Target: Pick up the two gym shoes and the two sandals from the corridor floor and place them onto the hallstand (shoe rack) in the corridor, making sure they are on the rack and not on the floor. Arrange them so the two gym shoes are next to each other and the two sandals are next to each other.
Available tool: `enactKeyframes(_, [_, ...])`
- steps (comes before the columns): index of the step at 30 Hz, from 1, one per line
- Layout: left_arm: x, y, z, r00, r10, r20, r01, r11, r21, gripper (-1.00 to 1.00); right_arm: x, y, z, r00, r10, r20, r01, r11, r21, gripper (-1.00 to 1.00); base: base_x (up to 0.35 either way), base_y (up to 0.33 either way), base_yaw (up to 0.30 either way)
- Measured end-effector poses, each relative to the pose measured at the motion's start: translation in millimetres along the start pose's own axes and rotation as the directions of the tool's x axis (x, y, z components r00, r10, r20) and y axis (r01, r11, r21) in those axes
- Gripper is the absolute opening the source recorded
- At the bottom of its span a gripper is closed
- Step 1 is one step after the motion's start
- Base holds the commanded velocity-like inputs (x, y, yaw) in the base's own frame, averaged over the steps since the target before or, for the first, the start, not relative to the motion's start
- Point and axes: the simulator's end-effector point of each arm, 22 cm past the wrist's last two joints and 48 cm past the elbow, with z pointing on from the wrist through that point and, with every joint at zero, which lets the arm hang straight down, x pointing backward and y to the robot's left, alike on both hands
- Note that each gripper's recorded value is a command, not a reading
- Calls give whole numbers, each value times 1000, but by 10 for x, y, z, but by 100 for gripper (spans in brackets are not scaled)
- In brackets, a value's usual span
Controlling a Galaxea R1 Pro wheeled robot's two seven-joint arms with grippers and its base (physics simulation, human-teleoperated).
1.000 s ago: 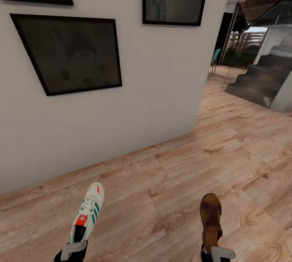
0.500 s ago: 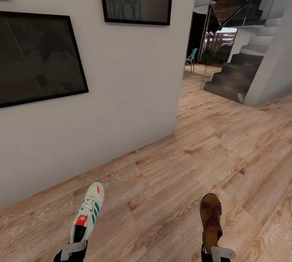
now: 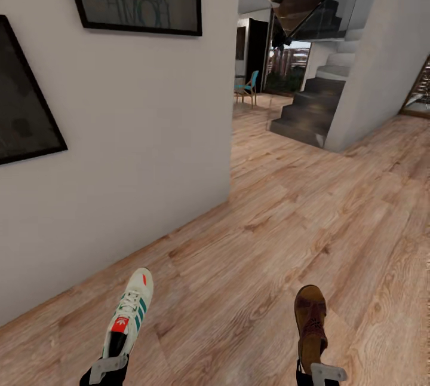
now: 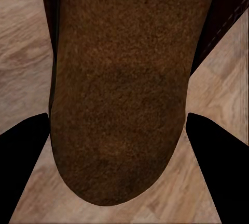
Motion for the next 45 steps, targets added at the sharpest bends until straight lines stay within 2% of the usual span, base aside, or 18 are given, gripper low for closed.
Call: enactKeyframes(45, [0,0,0,1000,0,0,0,1000,0,-100,0,-1,0,1000,0,0,0,1000,0,-100,249,-161,-267])
